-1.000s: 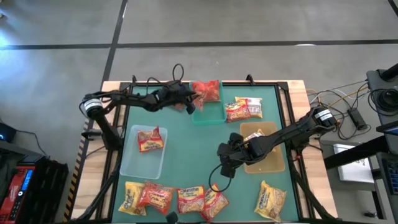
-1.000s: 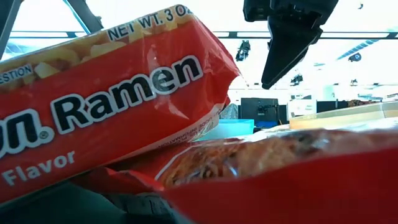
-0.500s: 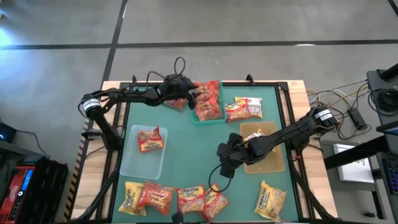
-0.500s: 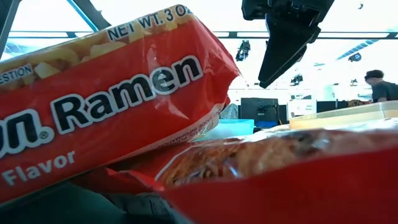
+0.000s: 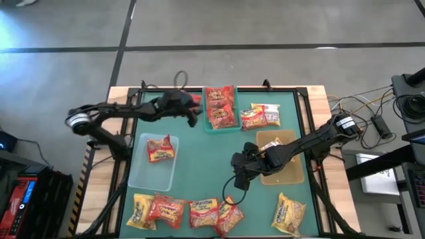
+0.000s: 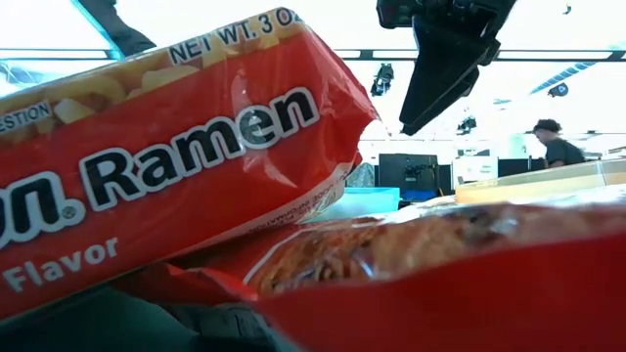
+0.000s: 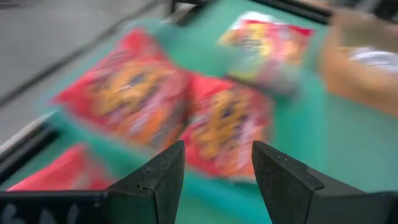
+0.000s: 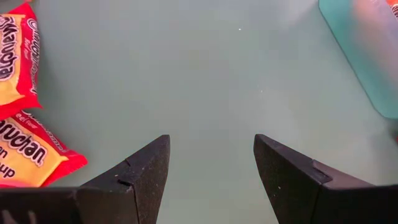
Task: Sort Maruchan noodles
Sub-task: Put the orange noodle pack into the blue bin
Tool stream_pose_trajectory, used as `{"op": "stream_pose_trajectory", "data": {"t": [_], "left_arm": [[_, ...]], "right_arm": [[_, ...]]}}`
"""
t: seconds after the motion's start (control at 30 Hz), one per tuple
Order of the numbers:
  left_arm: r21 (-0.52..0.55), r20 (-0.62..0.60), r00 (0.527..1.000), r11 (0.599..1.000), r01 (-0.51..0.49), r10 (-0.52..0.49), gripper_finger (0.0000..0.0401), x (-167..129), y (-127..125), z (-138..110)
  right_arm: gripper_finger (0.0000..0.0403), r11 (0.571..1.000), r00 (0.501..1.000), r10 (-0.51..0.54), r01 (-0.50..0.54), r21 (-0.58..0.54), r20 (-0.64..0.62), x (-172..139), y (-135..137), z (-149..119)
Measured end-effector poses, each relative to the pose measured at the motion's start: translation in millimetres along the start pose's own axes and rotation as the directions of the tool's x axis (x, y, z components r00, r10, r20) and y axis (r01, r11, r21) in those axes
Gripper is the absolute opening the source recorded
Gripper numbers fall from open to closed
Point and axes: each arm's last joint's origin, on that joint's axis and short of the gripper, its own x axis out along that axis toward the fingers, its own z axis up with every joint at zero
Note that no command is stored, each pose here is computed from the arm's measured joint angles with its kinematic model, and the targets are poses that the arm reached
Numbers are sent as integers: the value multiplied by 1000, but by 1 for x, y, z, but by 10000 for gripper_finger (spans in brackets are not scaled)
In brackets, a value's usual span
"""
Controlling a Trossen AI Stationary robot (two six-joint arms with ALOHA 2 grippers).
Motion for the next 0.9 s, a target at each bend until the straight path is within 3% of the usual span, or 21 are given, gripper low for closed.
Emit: {"op": "stream_pose_trajectory", "data": {"t": [0.1, 0.23, 0.3, 0.7, 0.9], "left_arm": [[-20, 27, 988, 989, -150, 150, 171, -24, 4, -15], [-66, 53, 921, 921, -383, 386, 171, -46, 12, -29], [-87, 50, 899, 899, -430, 435, 171, -49, 17, -32], [-150, -56, 864, 852, -502, 500, 156, -31, 40, -44], [-174, -107, 879, 861, -477, 465, 146, -2, 47, -37]], "right_arm": [[224, 1000, 1000, 0, 0, 0, 1, 0, 0, 0], [224, 1000, 1000, 8, -8, 5, 12, 0, 1, 1], [224, 1000, 1000, 8, -8, 5, 12, 0, 1, 1], [224, 1000, 1000, 9, -10, 6, 15, 0, 1, 2], [224, 1000, 1000, 12, -12, 7, 18, 0, 1, 2]]}}
